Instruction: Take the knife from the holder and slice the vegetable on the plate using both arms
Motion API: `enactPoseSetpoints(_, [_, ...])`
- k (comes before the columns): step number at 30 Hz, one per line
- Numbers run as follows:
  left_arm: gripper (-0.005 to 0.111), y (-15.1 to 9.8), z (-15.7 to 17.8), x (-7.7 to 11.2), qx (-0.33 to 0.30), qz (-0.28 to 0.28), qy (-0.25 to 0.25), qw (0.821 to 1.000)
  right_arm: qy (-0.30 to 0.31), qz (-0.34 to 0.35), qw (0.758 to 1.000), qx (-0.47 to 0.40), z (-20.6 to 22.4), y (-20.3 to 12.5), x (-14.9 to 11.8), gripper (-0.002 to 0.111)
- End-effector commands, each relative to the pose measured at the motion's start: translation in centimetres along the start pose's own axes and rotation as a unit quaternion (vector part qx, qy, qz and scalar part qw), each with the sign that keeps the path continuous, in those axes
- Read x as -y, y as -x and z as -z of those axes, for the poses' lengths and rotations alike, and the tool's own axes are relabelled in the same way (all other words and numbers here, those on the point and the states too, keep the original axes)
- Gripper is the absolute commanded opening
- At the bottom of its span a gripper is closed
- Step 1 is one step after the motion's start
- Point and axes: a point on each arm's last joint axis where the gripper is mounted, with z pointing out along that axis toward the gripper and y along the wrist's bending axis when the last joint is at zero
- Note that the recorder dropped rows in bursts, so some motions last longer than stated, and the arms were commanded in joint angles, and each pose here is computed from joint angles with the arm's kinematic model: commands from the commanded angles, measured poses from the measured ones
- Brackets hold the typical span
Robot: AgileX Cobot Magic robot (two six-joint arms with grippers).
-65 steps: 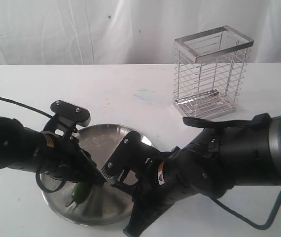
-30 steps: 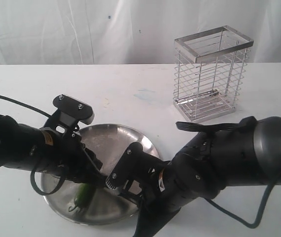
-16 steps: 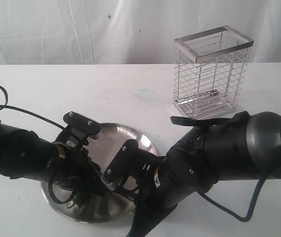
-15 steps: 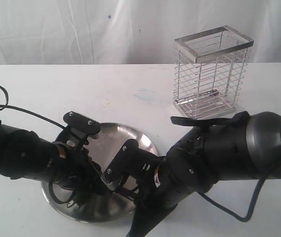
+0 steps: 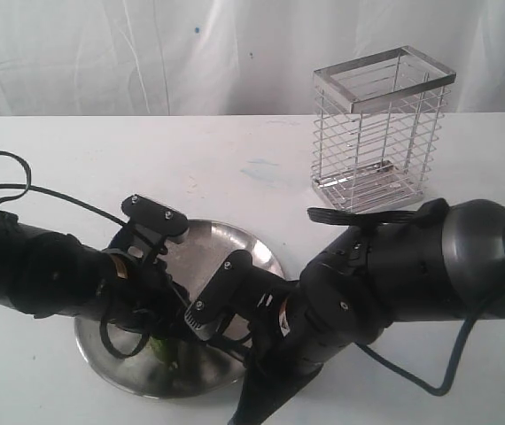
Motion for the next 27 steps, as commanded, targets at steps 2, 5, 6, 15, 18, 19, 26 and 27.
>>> enactPoseSetpoints(2, [0.038,1.4,3.2,0.4,0.033,-0.026,-0.012,0.999,0.006,0.01,1.0,-0.012,0.1,-0.1,-0.3,0.0])
enactPoseSetpoints(5, [0.038,1.5,4.4,0.3,0.029,-0.04,-0.016,0.999,0.006,0.011,1.0,-0.013,0.1,-0.1,-0.3,0.0])
enactPoseSetpoints(6, [0.038,1.4,4.5,0.2,0.022,-0.043,-0.017,0.999,0.006,0.011,1.0,-0.013,0.1,-0.1,-0.3,0.0])
enactPoseSetpoints(15, [0.038,0.6,5.1,-0.4,-0.023,-0.046,-0.019,0.999,-0.017,0.009,1.0,-0.009,0.5,0.6,0.4,0.0])
enactPoseSetpoints(18, [0.038,0.7,5.5,-0.3,-0.016,-0.045,-0.019,0.999,-0.02,0.0,1.0,-0.016,0.6,0.5,0.9,0.0])
enactPoseSetpoints(19, [0.038,0.8,5.6,-0.3,-0.013,-0.045,-0.019,0.999,-0.021,-0.002,1.0,-0.016,0.6,0.4,1.0,0.0])
enactPoseSetpoints(26, [0.038,0.9,6.4,-0.2,-0.008,-0.039,-0.024,0.999,-0.027,-0.016,0.999,0.017,1.5,1.0,1.2,0.0])
enactPoseSetpoints(27, [0.038,0.8,6.5,-0.1,-0.013,-0.035,-0.027,0.999,-0.028,-0.016,0.999,0.02,1.7,1.1,1.2,0.0])
